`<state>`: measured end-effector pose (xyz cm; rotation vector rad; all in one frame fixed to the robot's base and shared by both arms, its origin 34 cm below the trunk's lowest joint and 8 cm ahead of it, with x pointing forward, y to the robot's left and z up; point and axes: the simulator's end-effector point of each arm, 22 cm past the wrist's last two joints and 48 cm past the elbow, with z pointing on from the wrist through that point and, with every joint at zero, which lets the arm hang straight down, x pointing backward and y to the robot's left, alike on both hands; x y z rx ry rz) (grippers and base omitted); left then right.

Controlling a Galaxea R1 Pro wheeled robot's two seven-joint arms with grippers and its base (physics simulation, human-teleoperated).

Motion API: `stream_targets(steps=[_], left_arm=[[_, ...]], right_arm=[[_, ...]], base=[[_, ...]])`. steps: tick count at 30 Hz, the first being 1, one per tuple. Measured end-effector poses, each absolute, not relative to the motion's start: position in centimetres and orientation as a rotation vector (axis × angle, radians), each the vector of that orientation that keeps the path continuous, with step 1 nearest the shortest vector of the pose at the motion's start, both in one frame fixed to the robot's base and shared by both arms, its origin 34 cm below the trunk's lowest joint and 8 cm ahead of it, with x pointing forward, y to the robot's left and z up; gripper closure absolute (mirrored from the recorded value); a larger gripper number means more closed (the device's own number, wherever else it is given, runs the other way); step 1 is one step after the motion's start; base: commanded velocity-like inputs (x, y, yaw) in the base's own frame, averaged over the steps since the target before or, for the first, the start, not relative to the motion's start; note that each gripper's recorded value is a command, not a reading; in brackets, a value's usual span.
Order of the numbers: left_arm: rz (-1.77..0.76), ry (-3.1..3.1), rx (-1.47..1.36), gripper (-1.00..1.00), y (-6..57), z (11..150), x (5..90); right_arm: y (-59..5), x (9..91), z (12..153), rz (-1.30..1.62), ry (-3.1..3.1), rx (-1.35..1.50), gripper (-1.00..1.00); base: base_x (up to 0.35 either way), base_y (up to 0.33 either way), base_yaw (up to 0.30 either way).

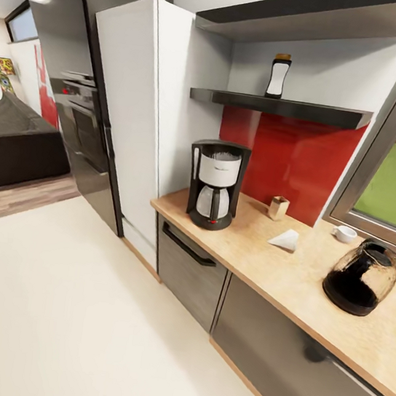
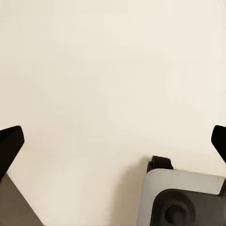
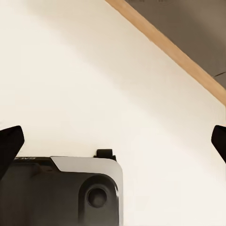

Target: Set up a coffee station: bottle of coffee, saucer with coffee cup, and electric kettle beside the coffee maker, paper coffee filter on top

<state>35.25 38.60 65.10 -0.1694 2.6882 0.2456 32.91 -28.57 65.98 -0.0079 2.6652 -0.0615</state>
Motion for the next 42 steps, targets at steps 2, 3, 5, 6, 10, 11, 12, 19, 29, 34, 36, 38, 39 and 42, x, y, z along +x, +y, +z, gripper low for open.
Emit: stream_targets(steps=[2, 3, 5, 6, 10, 11, 12, 19, 29, 34, 36, 38, 39, 42], left_arm=[[0.246, 2.688, -0.169, -1.0, 38.6, 65.09, 35.25], [0.246, 2.688, -0.169, -1.0, 38.6, 65.09, 35.25], [0.246, 2.688, -0.169, -1.0, 38.6, 65.09, 35.25], [0.246, 2.688, -0.169, -1.0, 38.6, 65.09, 35.25], [0.246, 2.688, -0.169, -1.0, 38.6, 65.08, 35.26], [0.246, 2.689, -0.169, -1.0, 38.6, 65.08, 35.26], [0.246, 2.689, -0.169, -1.0, 38.6, 65.08, 35.26], [0.246, 2.688, -0.169, -1.0, 38.6, 65.09, 35.27], [0.246, 2.687, -0.169, -1.0, 38.61, 65.09, 35.29], [0.246, 2.687, -0.169, -1.0, 38.61, 65.09, 35.29], [0.246, 2.687, -0.169, -1.0, 38.61, 65.09, 35.29], [0.246, 2.687, -0.169, -1.0, 38.61, 65.09, 35.29], [0.246, 2.687, -0.169, -1.0, 38.61, 65.09, 35.29], [0.246, 2.687, -0.169, -1.0, 38.6, 65.09, 35.29]], right_arm=[[-28.57, 32.91, 65.97, -0.061, 2.665, -0.008, -1.0], [-28.57, 32.91, 65.97, -0.062, 2.665, -0.008, -1.0], [-28.58, 32.91, 65.97, -0.062, 2.665, -0.008, -1.0], [-28.59, 32.91, 65.97, -0.062, 2.665, -0.008, -1.0], [-28.59, 32.92, 65.96, -0.062, 2.666, -0.008, -1.0], [-28.59, 32.92, 65.96, -0.062, 2.666, -0.008, -1.0], [-28.59, 32.92, 65.96, -0.062, 2.666, -0.008, -1.0], [-28.57, 32.92, 65.96, -0.062, 2.666, -0.008, -1.0], [-28.59, 32.92, 65.96, -0.062, 2.666, -0.008, -1.0], [-28.59, 32.92, 65.96, -0.062, 2.666, -0.008, -1.0], [-28.59, 32.92, 65.96, -0.062, 2.666, -0.008, -1.0], [-28.59, 32.92, 65.96, -0.062, 2.666, -0.008, -1.0], [-28.59, 32.92, 65.96, -0.062, 2.666, -0.008, -1.0], [-28.59, 32.92, 65.96, -0.062, 2.666, -0.008, -1.0]], base=[[0.168, 0.247, -0.258], [0.151, 0.248, -0.258], [0.127, 0.247, -0.258], [0.072, 0.229, -0.258], [0.02, 0.114, -0.258], [0.005, 0.032, -0.258], [0.003, 0.02, -0.258], [0.001, 0.004, -0.258], [0.0, 0.064, -0.258], [0.0, 0.261, -0.258], [0.0, 0.18, -0.262], [0.0, 0.132, -0.263], [0.0, 0.1, -0.264], [0.0, 0.082, -0.264]])
